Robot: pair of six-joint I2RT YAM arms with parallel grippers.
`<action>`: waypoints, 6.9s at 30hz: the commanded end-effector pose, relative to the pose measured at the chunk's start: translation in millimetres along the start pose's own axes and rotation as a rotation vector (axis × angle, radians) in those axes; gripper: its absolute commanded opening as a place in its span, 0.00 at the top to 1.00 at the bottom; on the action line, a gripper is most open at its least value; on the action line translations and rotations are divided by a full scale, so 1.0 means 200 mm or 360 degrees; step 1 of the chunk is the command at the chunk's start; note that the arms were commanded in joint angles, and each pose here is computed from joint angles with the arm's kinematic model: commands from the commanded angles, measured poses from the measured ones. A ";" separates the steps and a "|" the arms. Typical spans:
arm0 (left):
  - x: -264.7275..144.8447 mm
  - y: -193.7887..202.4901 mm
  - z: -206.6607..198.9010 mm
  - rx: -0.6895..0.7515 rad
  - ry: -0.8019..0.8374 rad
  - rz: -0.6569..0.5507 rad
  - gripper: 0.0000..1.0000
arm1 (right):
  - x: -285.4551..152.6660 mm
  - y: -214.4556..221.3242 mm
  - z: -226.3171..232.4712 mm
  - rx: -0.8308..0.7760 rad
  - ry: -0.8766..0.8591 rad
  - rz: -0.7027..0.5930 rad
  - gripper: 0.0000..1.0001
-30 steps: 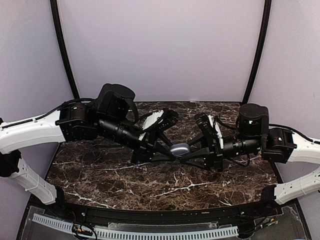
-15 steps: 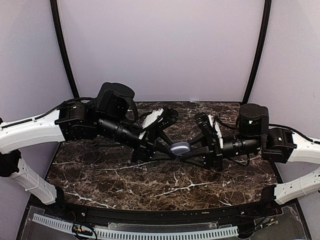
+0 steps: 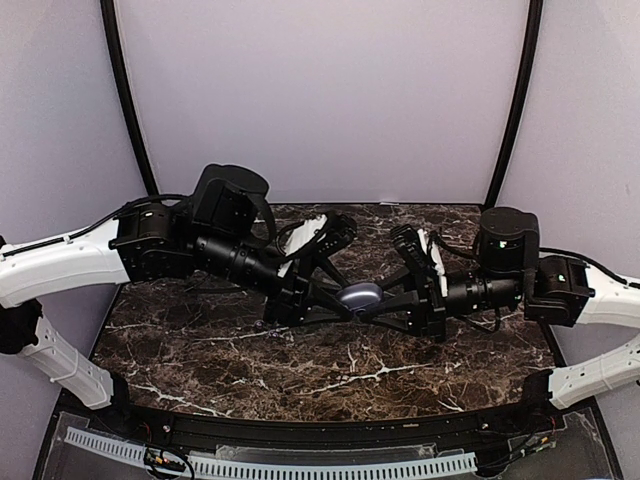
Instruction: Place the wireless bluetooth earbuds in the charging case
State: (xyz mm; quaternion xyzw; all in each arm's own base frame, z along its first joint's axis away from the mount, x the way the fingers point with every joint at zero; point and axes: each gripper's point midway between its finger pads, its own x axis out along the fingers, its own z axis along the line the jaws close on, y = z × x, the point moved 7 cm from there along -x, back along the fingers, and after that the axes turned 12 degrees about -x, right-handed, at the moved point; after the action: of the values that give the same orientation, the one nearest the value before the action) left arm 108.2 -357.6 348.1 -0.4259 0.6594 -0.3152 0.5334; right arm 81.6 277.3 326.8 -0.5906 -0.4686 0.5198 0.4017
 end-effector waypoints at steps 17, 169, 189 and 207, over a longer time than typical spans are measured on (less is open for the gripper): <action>-0.18 -0.14 0.00 0.0005 -0.0156 -0.0221 0.54 | 0.00 0.02 0.04 -0.0120 -0.0126 0.0010 1.00; -0.12 1.27 0.93 -0.2177 -0.0734 -0.0006 0.84 | -0.16 0.14 0.01 -0.0067 -0.0141 -0.0132 1.00; -0.08 1.34 0.98 -0.2303 -0.0733 0.0019 0.89 | -0.18 0.14 0.01 -0.0068 -0.0127 -0.0133 1.00; -0.08 1.35 1.02 -0.2351 -0.0704 -0.0055 0.84 | -0.17 0.14 0.02 -0.0059 -0.0138 -0.0129 1.00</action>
State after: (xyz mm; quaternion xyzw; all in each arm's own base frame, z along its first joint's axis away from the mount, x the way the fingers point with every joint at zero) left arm 245.0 -220.7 72.0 -0.7251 0.5767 0.2947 0.2343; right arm 81.0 237.7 294.4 -0.5572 -0.5026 0.5358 0.3871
